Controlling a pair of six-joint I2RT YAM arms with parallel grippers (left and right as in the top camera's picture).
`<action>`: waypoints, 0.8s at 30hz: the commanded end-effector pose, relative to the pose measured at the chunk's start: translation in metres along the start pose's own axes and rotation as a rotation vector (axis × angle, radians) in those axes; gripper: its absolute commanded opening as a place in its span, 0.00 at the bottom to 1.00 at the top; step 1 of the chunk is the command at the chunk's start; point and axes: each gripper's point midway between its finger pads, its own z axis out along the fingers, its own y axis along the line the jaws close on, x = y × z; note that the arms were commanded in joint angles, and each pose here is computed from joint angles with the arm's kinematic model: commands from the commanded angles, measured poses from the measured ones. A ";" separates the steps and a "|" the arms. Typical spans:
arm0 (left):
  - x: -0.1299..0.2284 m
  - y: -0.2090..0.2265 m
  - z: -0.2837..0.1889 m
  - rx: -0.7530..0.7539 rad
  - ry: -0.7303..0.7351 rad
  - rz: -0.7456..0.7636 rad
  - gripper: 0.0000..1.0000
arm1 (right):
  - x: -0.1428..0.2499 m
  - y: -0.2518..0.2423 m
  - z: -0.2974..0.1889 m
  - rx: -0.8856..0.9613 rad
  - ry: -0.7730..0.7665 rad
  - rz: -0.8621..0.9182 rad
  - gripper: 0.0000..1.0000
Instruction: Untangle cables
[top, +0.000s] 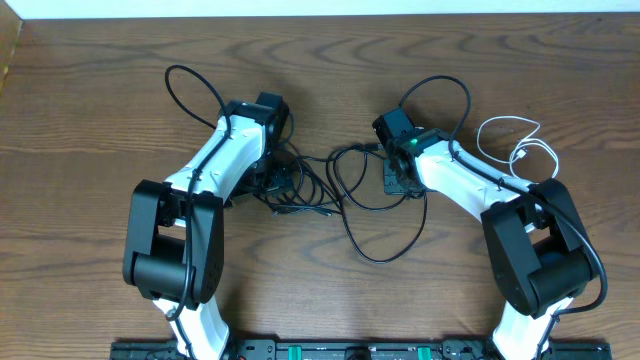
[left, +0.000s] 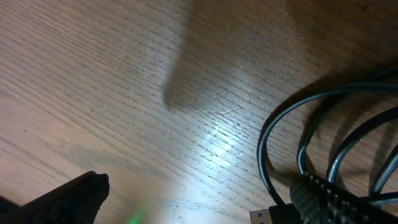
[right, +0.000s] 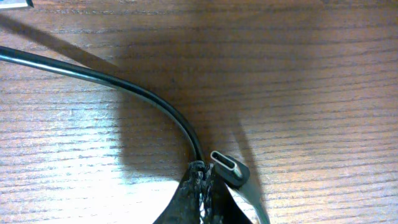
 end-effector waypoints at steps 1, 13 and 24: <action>-0.001 0.003 -0.001 -0.008 -0.003 0.001 0.98 | 0.009 0.000 0.000 -0.005 0.022 -0.018 0.01; -0.001 0.003 -0.001 -0.008 -0.003 0.001 0.98 | 0.011 0.005 0.006 -0.029 0.021 0.001 0.01; -0.001 0.003 -0.001 -0.008 -0.003 0.001 0.98 | 0.018 0.021 0.024 -0.070 -0.024 -0.023 0.06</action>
